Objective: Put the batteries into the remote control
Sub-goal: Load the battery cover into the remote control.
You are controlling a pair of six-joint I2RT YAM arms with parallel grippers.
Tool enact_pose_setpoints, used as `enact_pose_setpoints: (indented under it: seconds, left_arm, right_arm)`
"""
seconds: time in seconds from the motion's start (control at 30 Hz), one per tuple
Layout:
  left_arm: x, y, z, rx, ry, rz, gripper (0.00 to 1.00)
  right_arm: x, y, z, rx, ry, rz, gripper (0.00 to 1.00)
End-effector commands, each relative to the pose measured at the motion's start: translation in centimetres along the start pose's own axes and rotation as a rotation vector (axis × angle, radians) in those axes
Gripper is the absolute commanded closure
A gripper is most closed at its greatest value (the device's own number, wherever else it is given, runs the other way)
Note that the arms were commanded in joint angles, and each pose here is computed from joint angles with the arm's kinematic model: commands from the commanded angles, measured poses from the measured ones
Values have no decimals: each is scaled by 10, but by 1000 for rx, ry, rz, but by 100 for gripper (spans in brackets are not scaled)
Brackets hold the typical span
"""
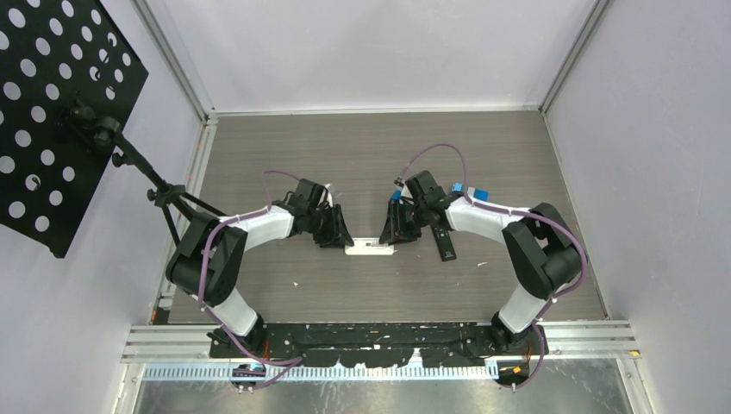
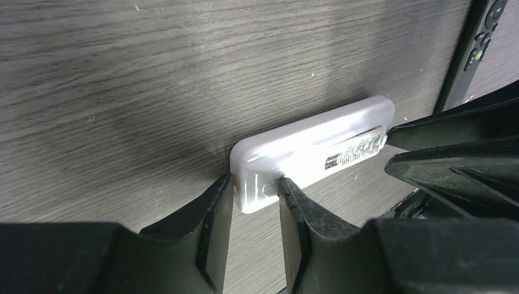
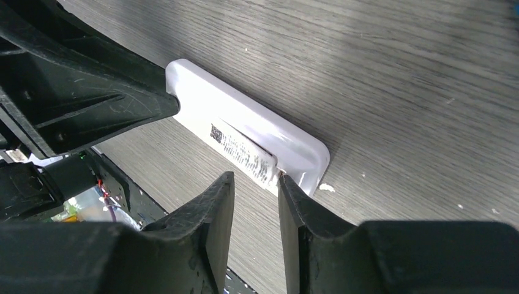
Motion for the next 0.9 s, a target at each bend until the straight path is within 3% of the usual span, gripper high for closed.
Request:
enact_pose_setpoints:
  seconds: [0.0,0.43,0.87]
  left_arm:
    - [-5,8,0,-43,9,40,65]
    - [-3,8,1,-42,13,34,65]
    - [-6,9,0,-48,6,32,65]
  right_arm:
    - [13,17,-19,-81,-14,-37,61]
    - [21,16,-13,-68,65,-37,75]
    - [1,7,13,-2,-71,14,84]
Point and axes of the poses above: each gripper's point midway between its finger pads, its own z axis out along the fingers, its own x axis along the line the jaws close on, y = z × x, the point moved 8 cm from there along -z, back along the fingers, and after that the axes turned 12 degrees about -z, right-handed, at the moved point
